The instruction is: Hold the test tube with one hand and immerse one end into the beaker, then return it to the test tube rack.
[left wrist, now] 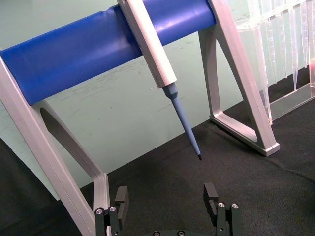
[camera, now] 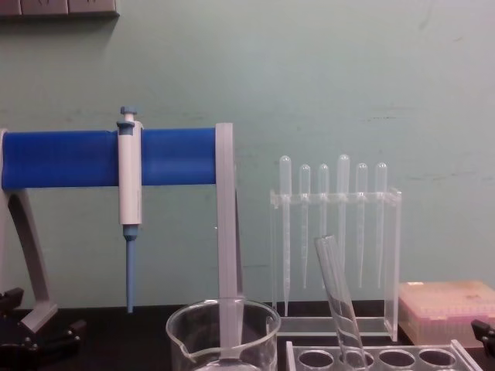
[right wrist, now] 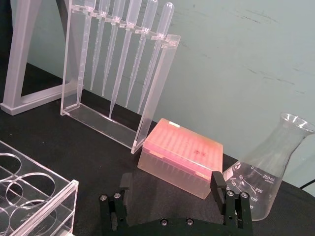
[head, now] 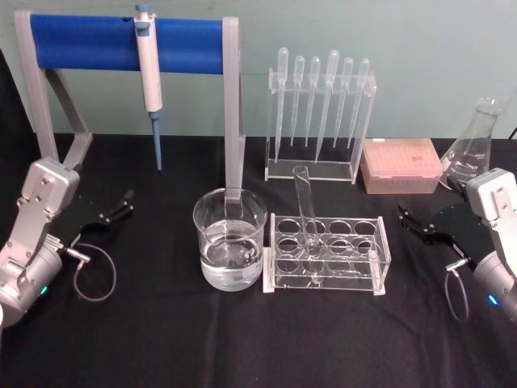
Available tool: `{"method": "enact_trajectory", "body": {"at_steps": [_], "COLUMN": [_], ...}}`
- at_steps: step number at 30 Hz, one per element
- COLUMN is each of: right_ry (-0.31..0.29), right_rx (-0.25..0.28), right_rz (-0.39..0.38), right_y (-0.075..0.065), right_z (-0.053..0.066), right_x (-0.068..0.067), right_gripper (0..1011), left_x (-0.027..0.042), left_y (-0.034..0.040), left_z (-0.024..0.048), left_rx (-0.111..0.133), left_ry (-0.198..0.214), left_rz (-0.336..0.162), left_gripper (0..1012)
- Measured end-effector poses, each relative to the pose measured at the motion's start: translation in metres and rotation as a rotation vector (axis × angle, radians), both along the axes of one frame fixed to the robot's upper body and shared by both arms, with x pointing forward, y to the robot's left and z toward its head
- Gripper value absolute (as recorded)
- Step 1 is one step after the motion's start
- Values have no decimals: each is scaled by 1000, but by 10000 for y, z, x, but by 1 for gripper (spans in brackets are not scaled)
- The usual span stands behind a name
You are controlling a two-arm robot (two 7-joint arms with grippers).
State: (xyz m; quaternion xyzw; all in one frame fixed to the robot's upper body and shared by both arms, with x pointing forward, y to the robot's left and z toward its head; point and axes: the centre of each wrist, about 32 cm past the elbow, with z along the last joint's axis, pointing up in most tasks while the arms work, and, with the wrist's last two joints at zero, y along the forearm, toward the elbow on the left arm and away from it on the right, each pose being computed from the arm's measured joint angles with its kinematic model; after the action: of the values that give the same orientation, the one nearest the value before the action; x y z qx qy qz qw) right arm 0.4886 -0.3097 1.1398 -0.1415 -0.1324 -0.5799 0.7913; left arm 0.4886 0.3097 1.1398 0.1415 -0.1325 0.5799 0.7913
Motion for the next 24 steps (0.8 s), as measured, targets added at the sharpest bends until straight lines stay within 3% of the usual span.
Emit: {"method": "enact_trajectory", "body": {"at_steps": [16,22,24], "right_ry": [-6,-29,-29], "right_rx": [-3,-43,-38], "right_rz": [-3,19,49], "right_y": [-30,-110,-138], "right_z": [19,199,315], "right_x": [-49,-286,-405], "right_gripper": [1002,1002,1002], "left_x": [0,0,0], "left_y": [0,0,0], "left_z": [0,0,0], "left_rx": [0,0,0], "left_ry": [0,0,0], "left_rz": [0,0,0], "left_gripper": [1000,1000,1000]}}
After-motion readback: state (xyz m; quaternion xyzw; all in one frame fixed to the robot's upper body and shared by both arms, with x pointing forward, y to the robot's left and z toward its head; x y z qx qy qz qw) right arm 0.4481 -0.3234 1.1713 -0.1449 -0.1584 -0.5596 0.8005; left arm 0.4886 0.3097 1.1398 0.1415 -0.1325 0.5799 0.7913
